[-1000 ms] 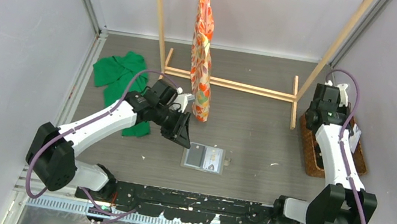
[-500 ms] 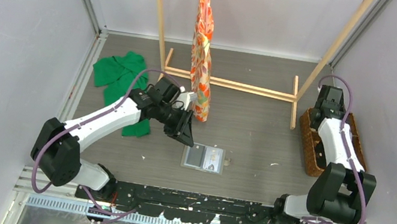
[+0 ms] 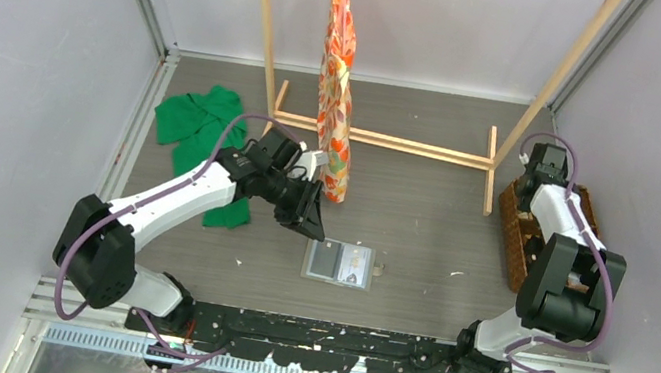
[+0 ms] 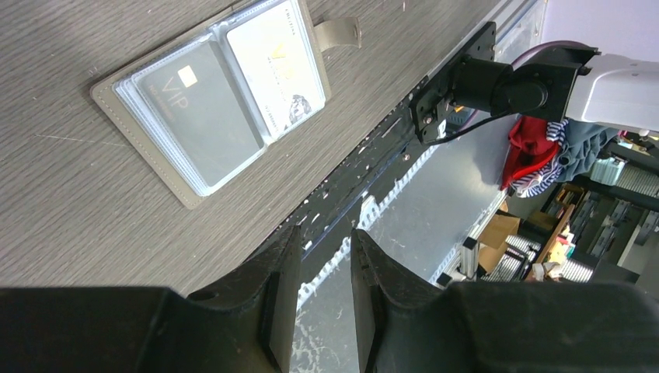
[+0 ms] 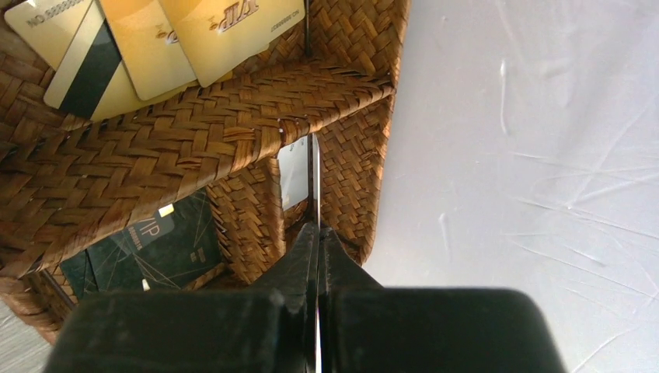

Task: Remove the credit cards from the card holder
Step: Place the credit card in the storage box.

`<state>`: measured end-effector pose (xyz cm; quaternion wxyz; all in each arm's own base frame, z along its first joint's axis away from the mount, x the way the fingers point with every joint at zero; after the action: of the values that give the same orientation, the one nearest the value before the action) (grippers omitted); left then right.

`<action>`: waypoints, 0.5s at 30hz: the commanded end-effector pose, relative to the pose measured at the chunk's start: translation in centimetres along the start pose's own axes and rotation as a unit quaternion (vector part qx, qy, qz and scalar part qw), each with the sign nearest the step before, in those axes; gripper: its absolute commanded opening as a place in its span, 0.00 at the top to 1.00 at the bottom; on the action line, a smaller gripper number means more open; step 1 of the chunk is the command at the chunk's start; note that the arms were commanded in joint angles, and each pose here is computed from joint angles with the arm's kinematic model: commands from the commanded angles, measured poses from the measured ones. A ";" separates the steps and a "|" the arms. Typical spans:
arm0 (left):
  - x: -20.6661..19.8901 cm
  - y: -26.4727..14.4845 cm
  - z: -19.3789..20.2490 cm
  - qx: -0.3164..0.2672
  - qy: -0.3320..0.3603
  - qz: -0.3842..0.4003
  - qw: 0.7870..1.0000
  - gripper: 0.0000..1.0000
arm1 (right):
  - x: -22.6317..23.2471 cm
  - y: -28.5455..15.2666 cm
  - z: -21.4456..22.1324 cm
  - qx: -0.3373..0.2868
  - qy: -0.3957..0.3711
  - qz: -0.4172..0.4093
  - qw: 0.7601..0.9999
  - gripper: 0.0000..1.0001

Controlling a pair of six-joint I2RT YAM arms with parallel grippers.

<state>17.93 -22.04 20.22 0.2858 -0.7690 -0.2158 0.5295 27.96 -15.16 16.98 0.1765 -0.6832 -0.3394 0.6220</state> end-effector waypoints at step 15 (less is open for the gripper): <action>-0.1 -1.3 1.0 -0.027 0.027 0.000 0.999 0.69 | -1.5 2.0 1.0 0.032 0.084 0.118 0.989 0.45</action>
<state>17.42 -21.52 20.26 0.2811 -0.7752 -0.2223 0.5202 27.18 -17.37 14.81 0.1684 -0.7294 -0.2576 0.6110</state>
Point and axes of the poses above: each gripper's point midway between its finger pads, its own y axis out along the fingers, its own x axis along the line the jaws close on, z = x × y, the point moved 7 cm from there along -y, back along the fingers, and after that the axes turned 2 degrees about y, right-handed, at the moved point
